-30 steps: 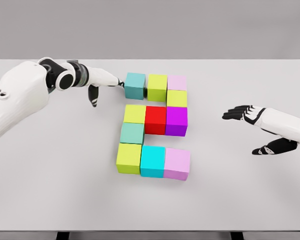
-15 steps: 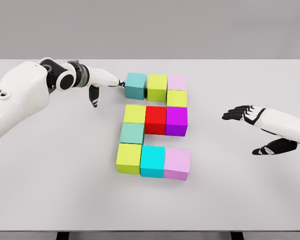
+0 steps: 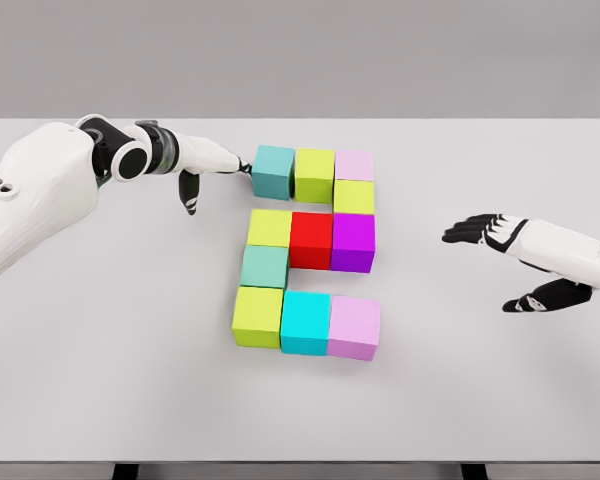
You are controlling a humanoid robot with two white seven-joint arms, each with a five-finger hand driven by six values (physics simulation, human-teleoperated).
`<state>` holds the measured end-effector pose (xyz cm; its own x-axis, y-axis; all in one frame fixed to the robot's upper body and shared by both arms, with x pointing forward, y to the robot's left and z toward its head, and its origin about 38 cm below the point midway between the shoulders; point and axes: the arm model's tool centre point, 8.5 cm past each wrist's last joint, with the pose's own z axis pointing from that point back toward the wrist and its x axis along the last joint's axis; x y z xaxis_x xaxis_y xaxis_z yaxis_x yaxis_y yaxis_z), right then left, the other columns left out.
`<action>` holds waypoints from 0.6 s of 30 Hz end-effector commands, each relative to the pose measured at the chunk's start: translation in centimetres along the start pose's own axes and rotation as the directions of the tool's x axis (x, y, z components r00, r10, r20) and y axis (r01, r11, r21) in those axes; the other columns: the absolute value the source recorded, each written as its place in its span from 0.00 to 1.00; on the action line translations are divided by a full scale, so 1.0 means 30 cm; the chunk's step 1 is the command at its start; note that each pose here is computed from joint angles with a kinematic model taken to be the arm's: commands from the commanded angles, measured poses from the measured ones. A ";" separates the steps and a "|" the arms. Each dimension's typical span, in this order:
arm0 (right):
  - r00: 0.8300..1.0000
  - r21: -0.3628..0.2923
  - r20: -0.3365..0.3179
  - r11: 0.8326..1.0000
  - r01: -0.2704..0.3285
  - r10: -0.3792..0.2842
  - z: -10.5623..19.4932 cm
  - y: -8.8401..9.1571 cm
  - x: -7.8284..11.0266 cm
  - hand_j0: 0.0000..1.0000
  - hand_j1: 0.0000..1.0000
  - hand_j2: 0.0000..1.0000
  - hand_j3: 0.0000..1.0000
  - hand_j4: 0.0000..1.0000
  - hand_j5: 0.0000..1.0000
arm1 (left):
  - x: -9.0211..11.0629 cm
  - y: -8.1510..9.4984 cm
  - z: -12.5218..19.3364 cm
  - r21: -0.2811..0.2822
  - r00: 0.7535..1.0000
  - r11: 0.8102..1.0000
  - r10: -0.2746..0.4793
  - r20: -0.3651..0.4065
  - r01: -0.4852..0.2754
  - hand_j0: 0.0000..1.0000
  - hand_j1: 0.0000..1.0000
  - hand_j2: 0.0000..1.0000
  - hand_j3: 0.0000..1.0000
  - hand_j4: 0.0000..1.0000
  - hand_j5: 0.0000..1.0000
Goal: Assemble the squares on the desktop into the number 2
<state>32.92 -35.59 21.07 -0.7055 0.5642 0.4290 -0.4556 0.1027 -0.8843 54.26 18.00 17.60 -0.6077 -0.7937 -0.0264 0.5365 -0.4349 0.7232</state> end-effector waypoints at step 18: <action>1.000 0.001 0.001 1.000 0.001 -0.001 -0.004 0.000 0.001 1.00 1.00 1.00 1.00 1.00 1.00 | 0.007 0.003 0.001 0.006 1.000 1.000 -0.002 0.011 0.001 1.00 1.00 1.00 1.00 1.00 1.00</action>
<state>32.98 -35.48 21.02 -0.7079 0.5648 0.4242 -0.4542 0.0959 -0.8857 54.15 17.81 17.64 -0.6159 -0.7876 -0.0204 0.5323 -0.4351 0.7262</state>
